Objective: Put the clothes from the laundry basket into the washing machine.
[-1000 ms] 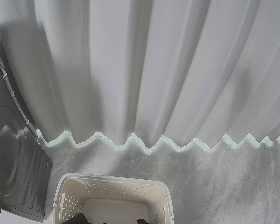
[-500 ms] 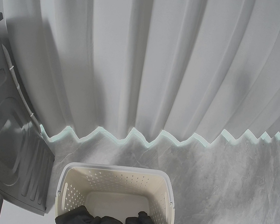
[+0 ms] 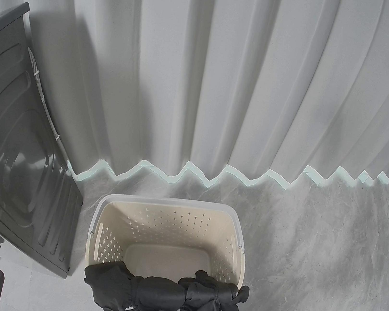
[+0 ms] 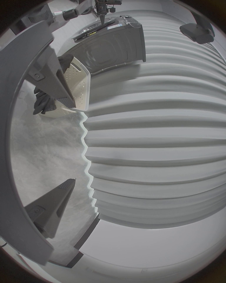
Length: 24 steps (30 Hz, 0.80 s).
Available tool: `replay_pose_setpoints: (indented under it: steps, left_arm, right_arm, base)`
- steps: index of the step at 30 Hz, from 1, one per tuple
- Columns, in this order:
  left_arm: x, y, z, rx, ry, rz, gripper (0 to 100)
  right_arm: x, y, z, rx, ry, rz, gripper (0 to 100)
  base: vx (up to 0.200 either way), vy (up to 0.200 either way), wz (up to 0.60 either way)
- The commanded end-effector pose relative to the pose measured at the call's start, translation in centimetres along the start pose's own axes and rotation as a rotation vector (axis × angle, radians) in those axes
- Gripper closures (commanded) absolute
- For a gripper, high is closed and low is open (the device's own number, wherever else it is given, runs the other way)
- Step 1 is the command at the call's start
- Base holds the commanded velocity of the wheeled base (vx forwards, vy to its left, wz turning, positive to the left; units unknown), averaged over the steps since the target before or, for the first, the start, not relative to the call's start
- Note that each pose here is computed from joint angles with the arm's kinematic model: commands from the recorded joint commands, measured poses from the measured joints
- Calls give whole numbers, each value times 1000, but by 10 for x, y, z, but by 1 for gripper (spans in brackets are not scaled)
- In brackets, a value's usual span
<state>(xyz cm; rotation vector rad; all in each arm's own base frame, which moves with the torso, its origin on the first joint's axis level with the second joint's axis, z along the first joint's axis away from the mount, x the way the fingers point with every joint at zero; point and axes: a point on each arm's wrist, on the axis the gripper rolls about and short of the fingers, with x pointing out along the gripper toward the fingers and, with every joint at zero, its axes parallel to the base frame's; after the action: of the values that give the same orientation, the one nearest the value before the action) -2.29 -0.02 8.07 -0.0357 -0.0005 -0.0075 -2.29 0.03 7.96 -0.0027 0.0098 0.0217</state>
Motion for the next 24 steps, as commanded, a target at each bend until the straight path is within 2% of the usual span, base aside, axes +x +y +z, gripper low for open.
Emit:
replay_pose_setpoints:
  steps: [1, 24]
  left_arm:
    - [0, 0, -5, 0, 1, 0, 0]
    - [0, 0, -5, 0, 1, 0, 0]
  right_arm:
    - [0, 0, -5, 0, -1, 1, 0]
    - [0, 0, -5, 0, -1, 0, 0]
  base:
    - [-200, 0, 0]
    - [-200, 0, 0]
